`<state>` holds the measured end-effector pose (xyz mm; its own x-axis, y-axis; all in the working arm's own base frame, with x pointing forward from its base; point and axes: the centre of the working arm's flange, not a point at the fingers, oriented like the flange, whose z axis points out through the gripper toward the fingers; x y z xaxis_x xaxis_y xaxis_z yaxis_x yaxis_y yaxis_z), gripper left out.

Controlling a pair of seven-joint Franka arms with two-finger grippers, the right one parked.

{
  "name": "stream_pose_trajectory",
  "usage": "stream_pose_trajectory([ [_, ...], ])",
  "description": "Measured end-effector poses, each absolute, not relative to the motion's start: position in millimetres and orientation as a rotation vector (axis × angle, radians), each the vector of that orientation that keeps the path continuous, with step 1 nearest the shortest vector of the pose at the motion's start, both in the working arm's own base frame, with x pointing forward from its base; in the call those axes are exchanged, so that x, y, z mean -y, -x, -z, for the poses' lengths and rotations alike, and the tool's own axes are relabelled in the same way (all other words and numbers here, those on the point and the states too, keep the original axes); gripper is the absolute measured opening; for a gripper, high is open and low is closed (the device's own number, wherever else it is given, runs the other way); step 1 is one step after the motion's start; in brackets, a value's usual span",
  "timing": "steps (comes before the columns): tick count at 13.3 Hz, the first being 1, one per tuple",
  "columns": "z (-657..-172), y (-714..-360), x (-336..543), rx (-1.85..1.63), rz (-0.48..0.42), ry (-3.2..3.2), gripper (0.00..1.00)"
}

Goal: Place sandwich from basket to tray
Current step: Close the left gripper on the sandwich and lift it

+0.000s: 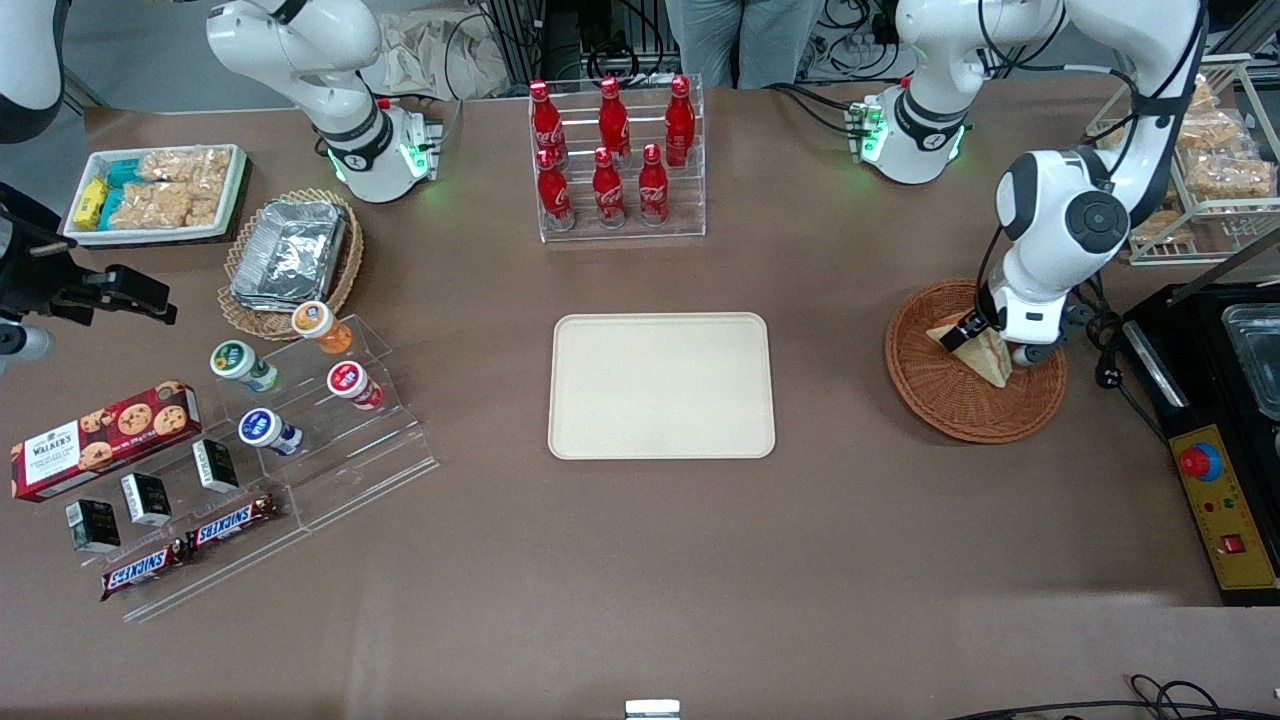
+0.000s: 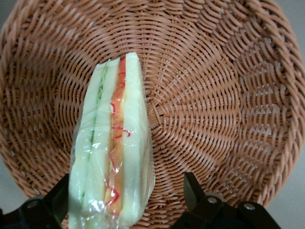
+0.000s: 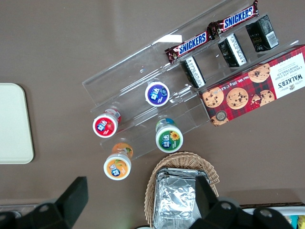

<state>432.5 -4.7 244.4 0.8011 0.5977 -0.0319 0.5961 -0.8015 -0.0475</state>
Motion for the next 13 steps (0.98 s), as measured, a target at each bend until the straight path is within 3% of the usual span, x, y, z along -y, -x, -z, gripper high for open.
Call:
stream_pose_trajectory([
  [5, -237.9, -432.6, 4.7, 0.979, -0.074, 2.948, 1.0],
  [6, -238.0, -432.7, 4.6, 0.98, -0.073, 2.948, 0.96],
  [11, -238.5, -433.4, -3.4, 1.009, -0.066, 2.94, 0.42],
  [13, -240.3, -434.8, -3.6, 1.01, -0.057, 2.942, 0.34],
])
